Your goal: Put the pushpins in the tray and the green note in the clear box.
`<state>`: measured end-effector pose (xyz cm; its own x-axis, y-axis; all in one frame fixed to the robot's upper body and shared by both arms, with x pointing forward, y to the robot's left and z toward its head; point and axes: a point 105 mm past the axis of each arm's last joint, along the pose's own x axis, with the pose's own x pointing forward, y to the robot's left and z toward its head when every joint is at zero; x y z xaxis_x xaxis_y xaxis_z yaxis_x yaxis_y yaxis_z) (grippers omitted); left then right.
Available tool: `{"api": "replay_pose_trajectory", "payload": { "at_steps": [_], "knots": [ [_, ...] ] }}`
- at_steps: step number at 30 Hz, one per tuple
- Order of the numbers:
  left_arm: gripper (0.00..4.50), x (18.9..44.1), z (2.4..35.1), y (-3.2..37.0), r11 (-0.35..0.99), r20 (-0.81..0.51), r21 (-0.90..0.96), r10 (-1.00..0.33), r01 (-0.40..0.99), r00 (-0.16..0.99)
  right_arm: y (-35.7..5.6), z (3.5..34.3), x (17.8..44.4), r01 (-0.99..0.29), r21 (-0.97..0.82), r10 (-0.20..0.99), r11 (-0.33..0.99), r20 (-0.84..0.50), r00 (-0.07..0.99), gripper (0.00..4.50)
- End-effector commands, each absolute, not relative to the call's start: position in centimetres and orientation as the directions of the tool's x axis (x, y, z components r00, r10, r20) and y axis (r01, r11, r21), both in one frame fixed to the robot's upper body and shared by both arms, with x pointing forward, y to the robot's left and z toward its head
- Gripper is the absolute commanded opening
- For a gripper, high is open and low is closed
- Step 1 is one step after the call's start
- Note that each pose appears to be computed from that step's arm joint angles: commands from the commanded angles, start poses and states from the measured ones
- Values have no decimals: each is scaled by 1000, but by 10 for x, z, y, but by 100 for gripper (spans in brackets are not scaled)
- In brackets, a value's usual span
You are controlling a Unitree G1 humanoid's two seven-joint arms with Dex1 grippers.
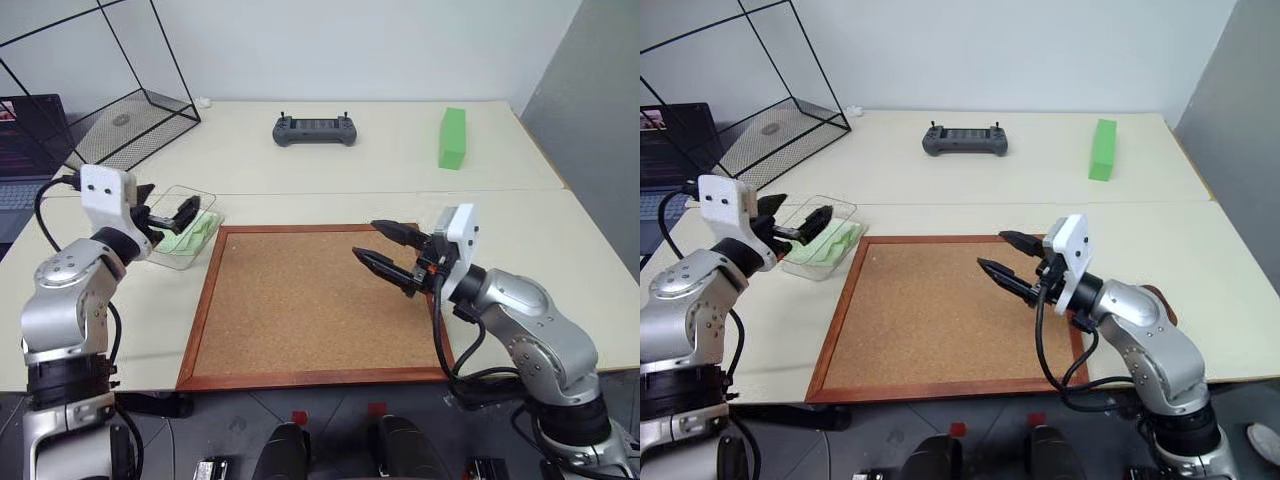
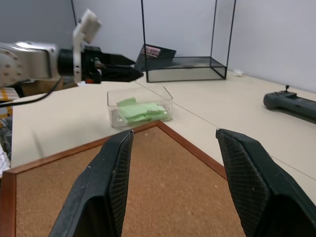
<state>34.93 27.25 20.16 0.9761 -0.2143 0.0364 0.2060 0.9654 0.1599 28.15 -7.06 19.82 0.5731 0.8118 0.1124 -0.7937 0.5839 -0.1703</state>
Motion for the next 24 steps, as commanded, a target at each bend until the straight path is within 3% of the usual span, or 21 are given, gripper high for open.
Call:
{"api": "replay_pose_trajectory", "payload": {
  "at_steps": [1, 5, 10, 17, 24],
  "knots": [
    [446, 335, 199, 242, 962, 67, 142, -244, 233, 967, -93, 197, 289, -643, -219, 674, 734, 117, 729, 283],
    [450, 324, 178, 222, 978, 54, 63, -202, 199, 978, -115, 180, 292, -449, -241, 484, 860, 107, 869, 329],
    [450, 311, 155, 208, 985, 14, 13, -173, 173, 985, -125, 164, 283, -304, -241, 334, 922, 91, 938, 446],
    [450, 290, 131, 206, 994, -12, 81, -75, 76, 997, -155, 146, 271, -67, -197, 83, 978, 74, 994, 446],
    [450, 283, 124, 192, 994, -16, 91, -57, 58, 998, -155, 138, 263, -34, -176, 46, 984, 63, 997, 446]
  ]
}}
